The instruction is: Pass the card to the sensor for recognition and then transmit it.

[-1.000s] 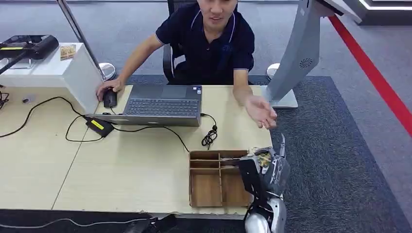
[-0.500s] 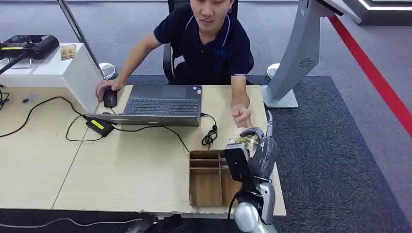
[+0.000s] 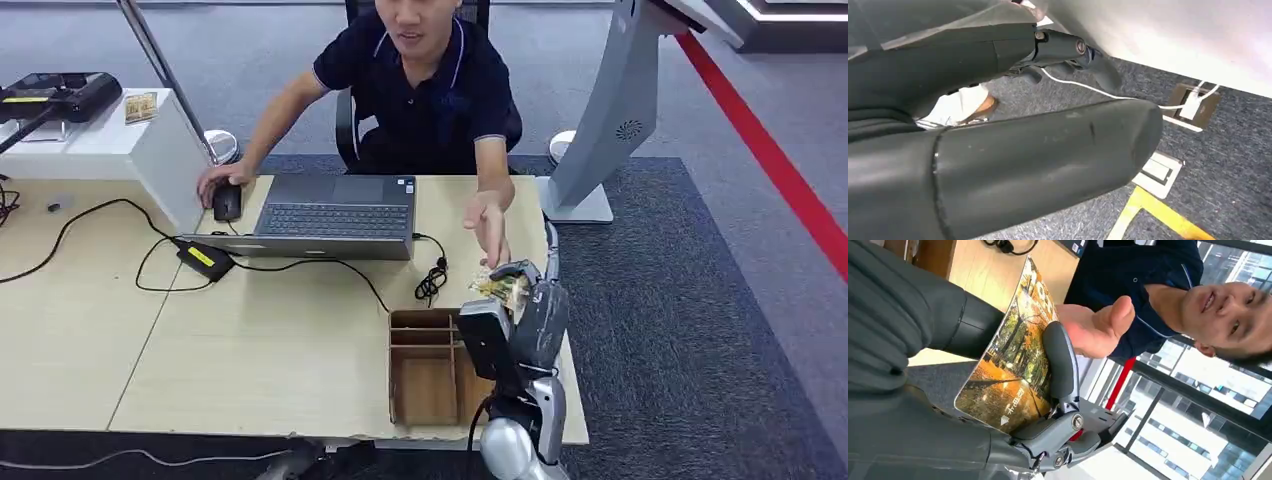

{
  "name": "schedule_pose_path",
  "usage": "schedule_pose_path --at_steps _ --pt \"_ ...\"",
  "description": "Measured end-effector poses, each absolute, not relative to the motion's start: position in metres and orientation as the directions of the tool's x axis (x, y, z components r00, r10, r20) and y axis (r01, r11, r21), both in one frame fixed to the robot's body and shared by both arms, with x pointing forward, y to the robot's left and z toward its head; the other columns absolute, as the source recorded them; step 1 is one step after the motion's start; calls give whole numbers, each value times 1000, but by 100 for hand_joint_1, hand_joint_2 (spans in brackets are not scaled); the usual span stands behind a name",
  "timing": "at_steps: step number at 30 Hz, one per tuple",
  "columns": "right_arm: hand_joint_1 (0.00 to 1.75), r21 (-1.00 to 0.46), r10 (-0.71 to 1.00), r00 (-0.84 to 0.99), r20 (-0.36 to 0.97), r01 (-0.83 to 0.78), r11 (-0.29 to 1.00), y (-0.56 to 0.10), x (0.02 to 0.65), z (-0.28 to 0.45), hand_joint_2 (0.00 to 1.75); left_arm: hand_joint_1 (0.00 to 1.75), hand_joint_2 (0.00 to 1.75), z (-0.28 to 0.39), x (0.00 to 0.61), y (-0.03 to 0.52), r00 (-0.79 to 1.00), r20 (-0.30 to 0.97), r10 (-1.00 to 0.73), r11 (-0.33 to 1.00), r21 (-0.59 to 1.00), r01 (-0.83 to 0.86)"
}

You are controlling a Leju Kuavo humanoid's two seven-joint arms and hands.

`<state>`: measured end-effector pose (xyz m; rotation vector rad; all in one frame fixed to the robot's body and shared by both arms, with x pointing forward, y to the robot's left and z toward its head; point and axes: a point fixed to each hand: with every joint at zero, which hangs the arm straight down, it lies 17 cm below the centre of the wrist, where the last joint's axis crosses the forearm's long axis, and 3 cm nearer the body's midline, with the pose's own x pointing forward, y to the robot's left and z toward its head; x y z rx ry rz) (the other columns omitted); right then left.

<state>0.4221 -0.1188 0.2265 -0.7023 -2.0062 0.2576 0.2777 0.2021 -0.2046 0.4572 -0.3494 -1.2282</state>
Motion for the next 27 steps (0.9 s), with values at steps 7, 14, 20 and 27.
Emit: schedule_pose_path --at_steps 7,14,20,27 --pt "0 -451 573 -359 736 372 812 -121 422 224 175 0 0 -204 279 201 296 11 -955 259 515 817" --pt "0 -453 573 -327 752 375 809 -126 420 219 175 0 0 -204 279 201 297 8 -955 259 514 818" --pt "0 -435 532 -261 806 349 830 -130 420 207 175 0 0 -204 278 203 306 0 -952 263 513 817" --pt "0 -464 536 -206 819 313 829 -132 415 192 175 0 0 -205 275 202 322 4 -947 279 512 812"
